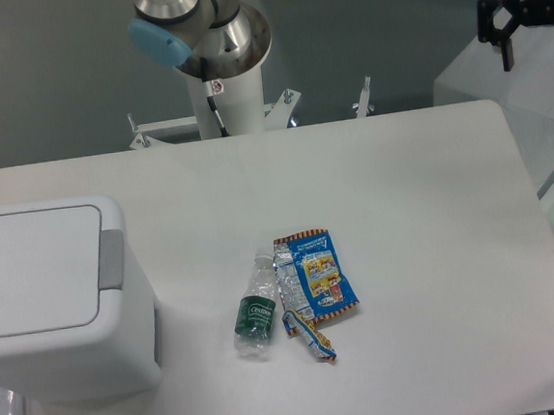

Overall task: Open the trash can
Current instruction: 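Move the open gripper from its rest position toward the table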

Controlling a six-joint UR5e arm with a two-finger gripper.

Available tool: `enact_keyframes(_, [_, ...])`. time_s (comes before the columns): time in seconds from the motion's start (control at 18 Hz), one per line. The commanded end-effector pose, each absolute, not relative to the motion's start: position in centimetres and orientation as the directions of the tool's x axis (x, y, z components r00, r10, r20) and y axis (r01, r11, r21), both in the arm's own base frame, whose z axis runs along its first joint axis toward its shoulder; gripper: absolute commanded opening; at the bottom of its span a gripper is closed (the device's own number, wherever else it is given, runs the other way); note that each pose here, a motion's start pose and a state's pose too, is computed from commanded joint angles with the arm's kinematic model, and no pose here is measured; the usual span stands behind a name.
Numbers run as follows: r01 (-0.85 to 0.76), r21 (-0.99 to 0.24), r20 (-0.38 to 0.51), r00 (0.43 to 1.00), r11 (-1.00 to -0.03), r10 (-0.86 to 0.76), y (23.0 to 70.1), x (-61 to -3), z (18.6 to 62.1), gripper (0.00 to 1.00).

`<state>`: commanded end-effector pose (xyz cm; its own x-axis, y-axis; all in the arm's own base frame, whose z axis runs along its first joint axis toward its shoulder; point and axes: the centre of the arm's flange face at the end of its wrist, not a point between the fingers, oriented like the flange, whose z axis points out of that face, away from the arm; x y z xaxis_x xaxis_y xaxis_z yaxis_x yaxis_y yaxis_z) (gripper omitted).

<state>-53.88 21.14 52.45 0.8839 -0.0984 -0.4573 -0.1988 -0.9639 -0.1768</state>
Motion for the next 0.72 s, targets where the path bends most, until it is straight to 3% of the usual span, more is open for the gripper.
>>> enact_keyframes(0.44, [-0.191, -0.205, -0.434, 0.897, -0.960, -0.085, 22.0, -53.4, 51.9, 1.00])
enact_keyframes(0.72, [-0.060, -0.336, -0.364, 0.929, -0.940, 0.071, 25.5, -52.0, 51.7, 1.00])
